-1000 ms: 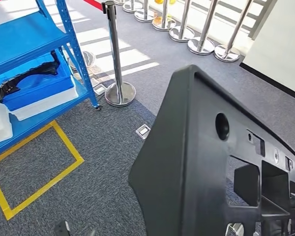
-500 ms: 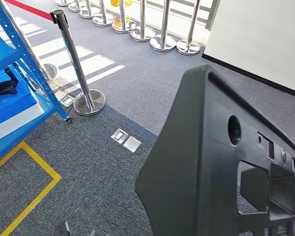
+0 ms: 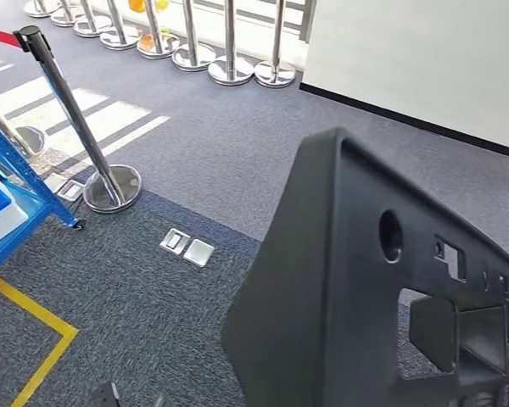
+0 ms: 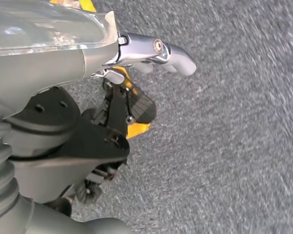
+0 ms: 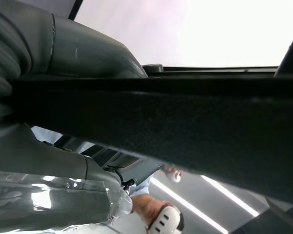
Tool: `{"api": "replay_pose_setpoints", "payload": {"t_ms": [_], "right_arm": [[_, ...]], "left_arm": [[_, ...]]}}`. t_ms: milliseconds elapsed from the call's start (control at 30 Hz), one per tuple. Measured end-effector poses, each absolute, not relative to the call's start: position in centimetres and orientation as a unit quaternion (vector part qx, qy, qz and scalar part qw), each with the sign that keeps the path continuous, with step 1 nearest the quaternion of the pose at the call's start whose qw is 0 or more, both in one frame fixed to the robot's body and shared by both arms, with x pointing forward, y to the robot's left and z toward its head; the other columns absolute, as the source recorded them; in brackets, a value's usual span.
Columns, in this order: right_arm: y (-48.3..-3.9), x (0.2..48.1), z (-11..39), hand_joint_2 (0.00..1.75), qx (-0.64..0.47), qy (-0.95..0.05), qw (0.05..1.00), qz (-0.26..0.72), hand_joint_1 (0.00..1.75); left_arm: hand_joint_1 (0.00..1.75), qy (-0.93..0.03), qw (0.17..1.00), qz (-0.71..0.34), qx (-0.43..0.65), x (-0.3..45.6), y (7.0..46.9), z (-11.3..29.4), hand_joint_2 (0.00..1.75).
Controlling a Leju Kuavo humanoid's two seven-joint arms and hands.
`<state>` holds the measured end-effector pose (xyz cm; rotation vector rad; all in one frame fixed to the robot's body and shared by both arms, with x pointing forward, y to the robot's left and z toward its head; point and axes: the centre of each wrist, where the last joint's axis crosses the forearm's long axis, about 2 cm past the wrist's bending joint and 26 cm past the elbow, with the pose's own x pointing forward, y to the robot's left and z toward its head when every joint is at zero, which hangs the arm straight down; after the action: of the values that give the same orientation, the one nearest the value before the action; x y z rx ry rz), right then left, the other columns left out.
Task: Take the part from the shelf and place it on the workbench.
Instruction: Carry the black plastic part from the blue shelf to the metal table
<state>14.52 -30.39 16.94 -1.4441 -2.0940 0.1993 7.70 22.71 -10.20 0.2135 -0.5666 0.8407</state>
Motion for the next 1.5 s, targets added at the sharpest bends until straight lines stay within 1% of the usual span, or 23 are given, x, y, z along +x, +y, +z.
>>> {"api": "replay_pose_setpoints", "payload": {"t_ms": [1500], "right_arm": [[-30.48, 14.42, 16.76, 1.75, -0.545, -0.78, 0.3, 0.07, 1.75]], "left_arm": [[0.0, -0.268, 0.869, 0.403, 0.104, 7.73, 22.77, -10.2, 1.75]]}}
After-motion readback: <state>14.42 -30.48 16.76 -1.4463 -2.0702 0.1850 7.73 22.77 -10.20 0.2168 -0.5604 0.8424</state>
